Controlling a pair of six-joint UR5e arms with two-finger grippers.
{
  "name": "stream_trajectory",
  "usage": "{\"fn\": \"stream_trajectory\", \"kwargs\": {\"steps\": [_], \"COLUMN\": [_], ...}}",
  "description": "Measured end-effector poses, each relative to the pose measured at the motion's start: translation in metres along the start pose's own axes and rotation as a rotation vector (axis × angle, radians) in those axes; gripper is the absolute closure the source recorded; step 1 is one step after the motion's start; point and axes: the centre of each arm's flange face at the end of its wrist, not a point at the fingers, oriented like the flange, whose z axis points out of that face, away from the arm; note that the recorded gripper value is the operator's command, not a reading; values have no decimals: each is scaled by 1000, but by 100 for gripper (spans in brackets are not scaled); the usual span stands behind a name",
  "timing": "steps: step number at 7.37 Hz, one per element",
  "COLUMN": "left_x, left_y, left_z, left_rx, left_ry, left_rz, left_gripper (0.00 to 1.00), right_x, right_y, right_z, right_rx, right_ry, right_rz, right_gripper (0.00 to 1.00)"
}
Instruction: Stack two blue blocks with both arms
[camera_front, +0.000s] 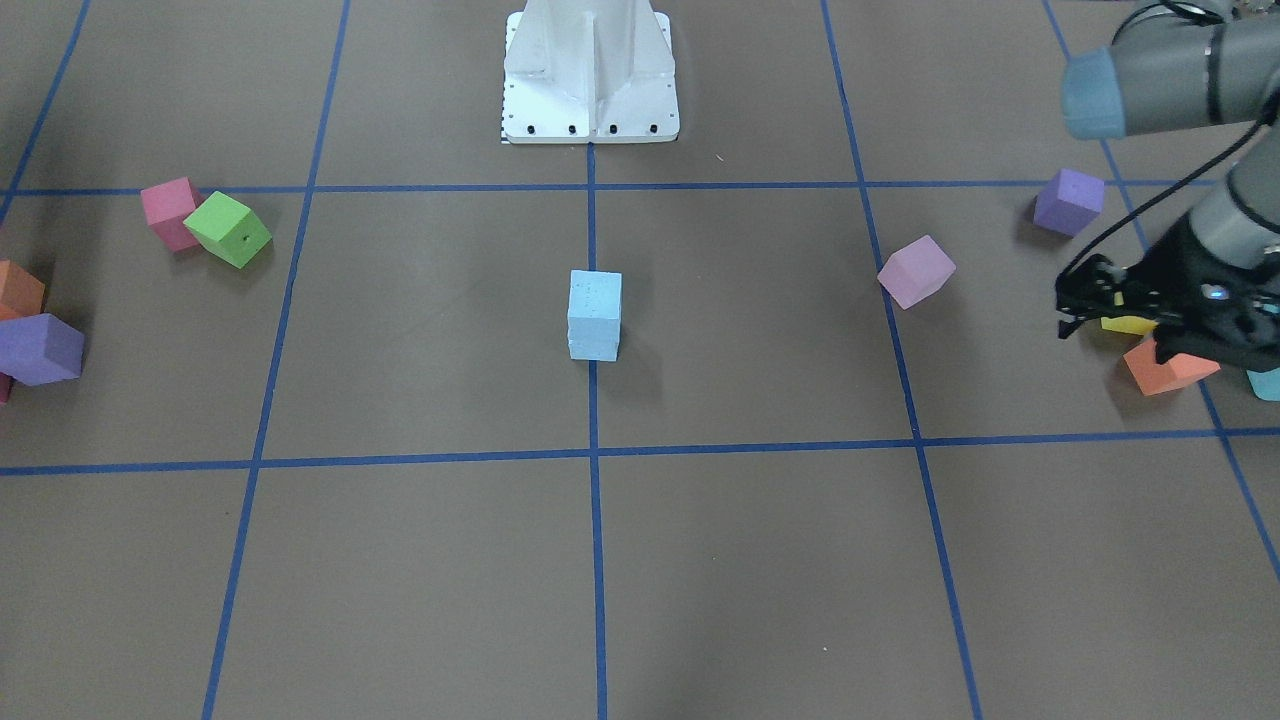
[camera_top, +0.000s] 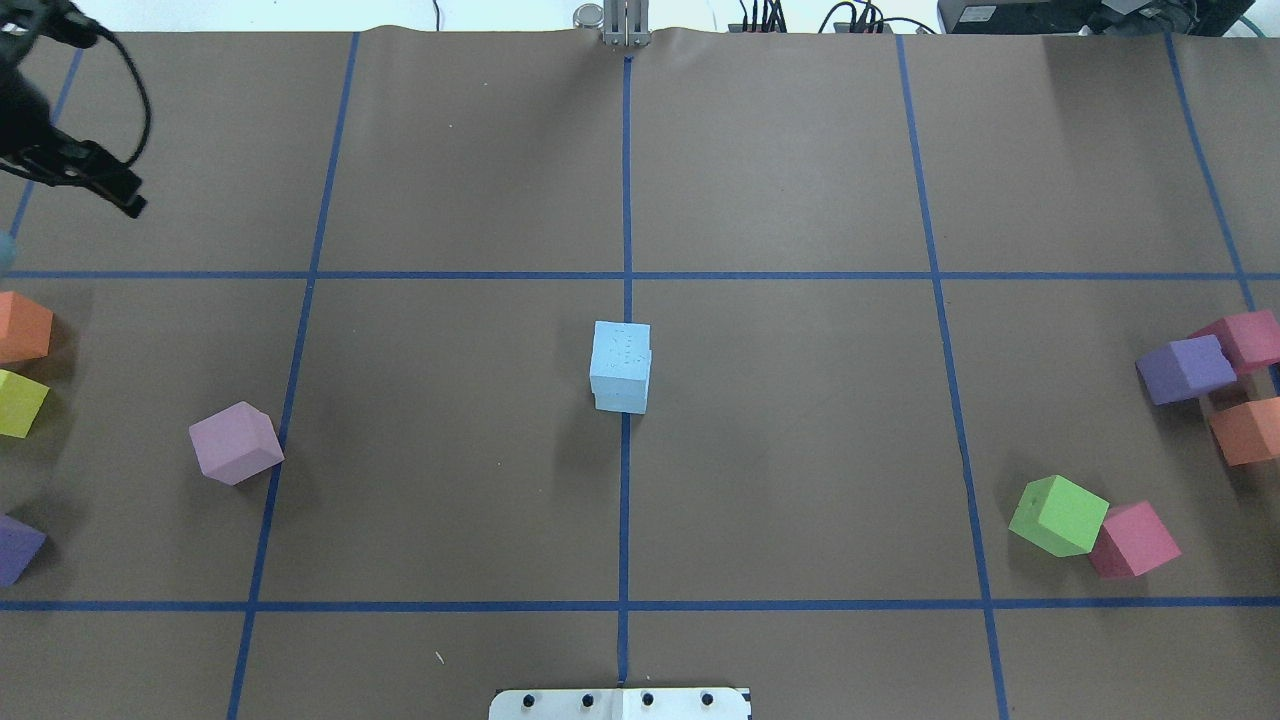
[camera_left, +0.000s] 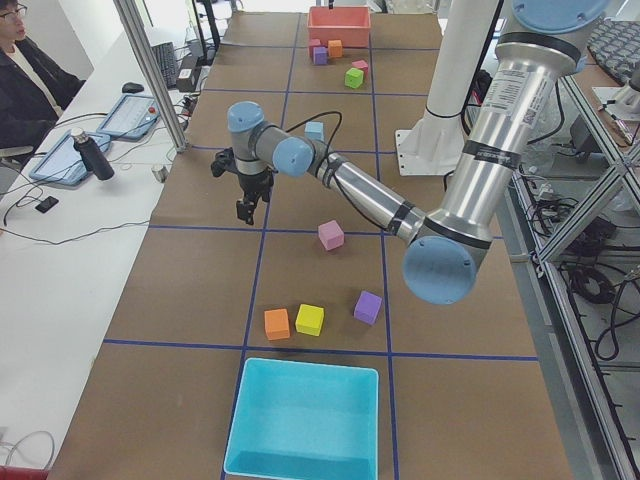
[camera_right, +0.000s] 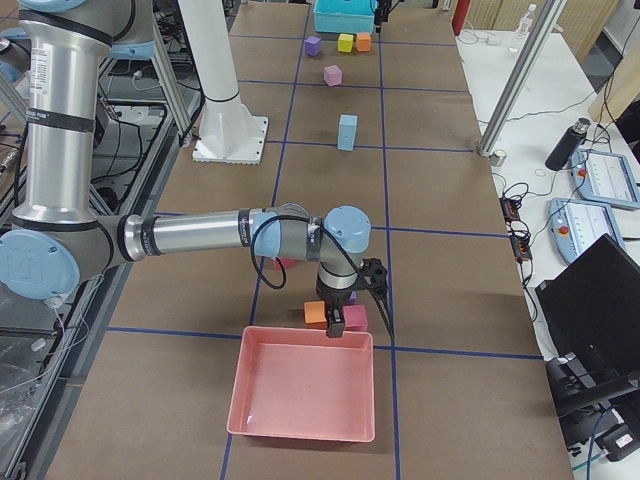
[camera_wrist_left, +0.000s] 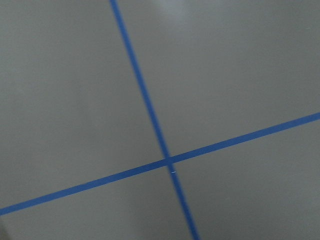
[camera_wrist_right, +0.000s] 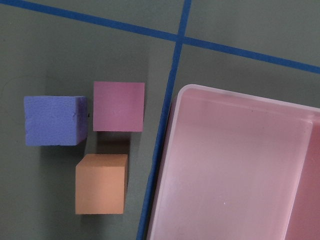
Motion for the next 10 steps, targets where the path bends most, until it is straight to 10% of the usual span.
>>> {"fn": "stream_trajectory", "kwargs": {"steps": [4, 10], "left_x": [-196, -209], "left_y": [130, 142], "left_z": [0, -13], "left_rx": [-29, 48], "left_ry": [-41, -7], "left_rz": [-125, -113], "left_gripper": [2, 2], "right_x": [1, 0], "right_y": [1, 0], "right_z": [1, 0], "right_rx": [-2, -1], "right_ry": [1, 3], "right_rz": [12, 15], "right_gripper": [0, 0]}}
